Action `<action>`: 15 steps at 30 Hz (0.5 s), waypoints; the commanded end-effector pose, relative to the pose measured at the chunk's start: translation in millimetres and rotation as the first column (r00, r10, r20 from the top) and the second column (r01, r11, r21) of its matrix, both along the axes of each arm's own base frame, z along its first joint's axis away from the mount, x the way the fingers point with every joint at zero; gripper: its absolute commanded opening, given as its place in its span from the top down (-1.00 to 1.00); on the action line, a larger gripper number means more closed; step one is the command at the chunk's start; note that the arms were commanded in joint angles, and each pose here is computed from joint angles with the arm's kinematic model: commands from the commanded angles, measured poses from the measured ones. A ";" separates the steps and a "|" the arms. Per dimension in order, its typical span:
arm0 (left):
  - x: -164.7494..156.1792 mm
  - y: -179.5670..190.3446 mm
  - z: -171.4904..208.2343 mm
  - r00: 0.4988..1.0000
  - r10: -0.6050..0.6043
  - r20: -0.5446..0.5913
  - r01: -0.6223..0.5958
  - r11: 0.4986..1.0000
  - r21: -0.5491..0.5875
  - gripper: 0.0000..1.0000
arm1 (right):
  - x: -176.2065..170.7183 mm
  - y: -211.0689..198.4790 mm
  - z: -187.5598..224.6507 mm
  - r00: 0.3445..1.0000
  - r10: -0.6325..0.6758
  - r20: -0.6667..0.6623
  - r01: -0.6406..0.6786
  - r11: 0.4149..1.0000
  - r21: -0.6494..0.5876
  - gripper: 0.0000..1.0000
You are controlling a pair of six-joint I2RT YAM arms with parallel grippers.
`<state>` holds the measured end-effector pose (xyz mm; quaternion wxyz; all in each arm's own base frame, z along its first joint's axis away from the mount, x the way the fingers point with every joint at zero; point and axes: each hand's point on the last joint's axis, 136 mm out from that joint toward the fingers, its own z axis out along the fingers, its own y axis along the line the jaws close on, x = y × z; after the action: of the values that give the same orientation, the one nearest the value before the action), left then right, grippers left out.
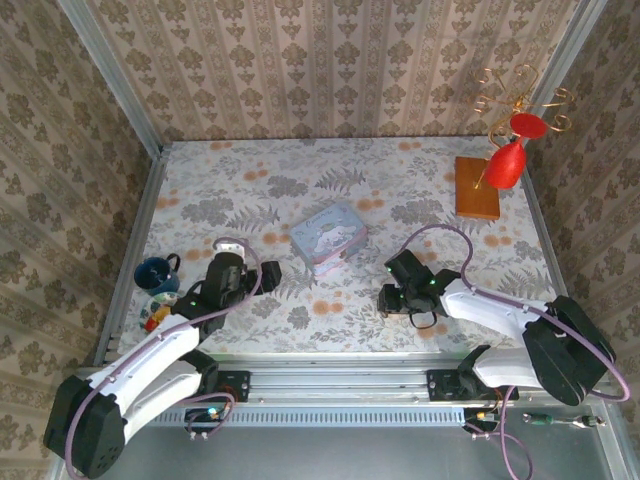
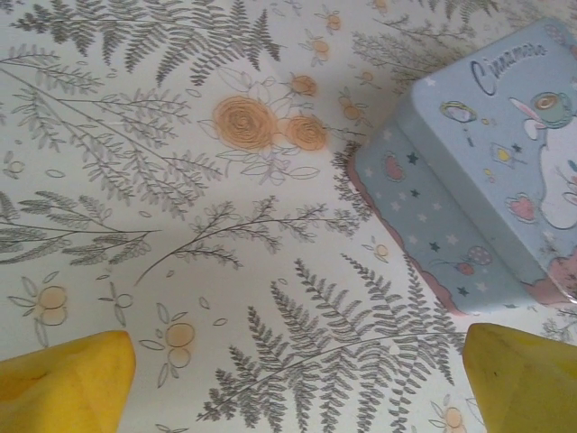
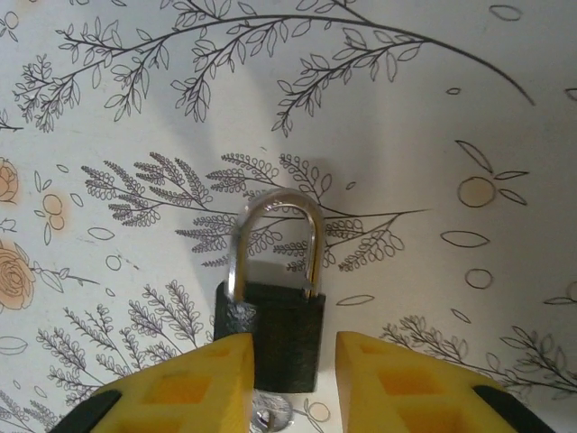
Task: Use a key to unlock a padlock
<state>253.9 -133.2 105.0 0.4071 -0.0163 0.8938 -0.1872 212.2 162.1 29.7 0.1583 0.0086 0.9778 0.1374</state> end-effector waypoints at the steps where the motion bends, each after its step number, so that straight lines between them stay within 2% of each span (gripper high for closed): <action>1: 2.6 13.2 4.3 0.999 0.054 -0.001 -0.054 0.998 0.034 -0.90 | 0.9 -7.8 13.0 1.000 0.000 0.030 0.001 0.999 -0.041 0.34; 3: 5.5 17.3 12.7 0.998 0.065 0.016 -0.066 0.996 0.055 -0.91 | 3.8 -9.4 23.6 0.998 -0.002 0.057 0.004 0.999 -0.045 0.30; 5: 8.9 21.9 23.4 0.996 0.077 0.040 -0.080 0.994 0.078 -1.00 | 8.6 -12.8 36.5 0.996 -0.009 0.094 0.014 0.998 -0.054 0.25; 9: 18.0 36.6 50.8 0.987 0.114 0.116 -0.132 0.978 0.162 -1.00 | 26.8 -25.3 76.9 0.972 -0.031 0.232 0.054 0.994 -0.097 0.16; 12: 24.5 53.2 71.2 0.970 0.159 0.182 -0.201 0.949 0.242 -1.00 | 43.3 -41.2 108.3 0.924 -0.061 0.378 0.121 0.983 -0.135 0.03; 15: 30.6 66.9 85.6 0.946 0.190 0.261 -0.266 0.917 0.298 -1.00 | 56.4 -50.1 135.6 0.848 -0.050 0.528 0.145 0.979 -0.141 -0.15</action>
<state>281.1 -92.9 177.4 0.4951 -0.0322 0.8654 -0.0696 255.9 134.0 142.9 0.3550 0.0138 0.9295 0.0989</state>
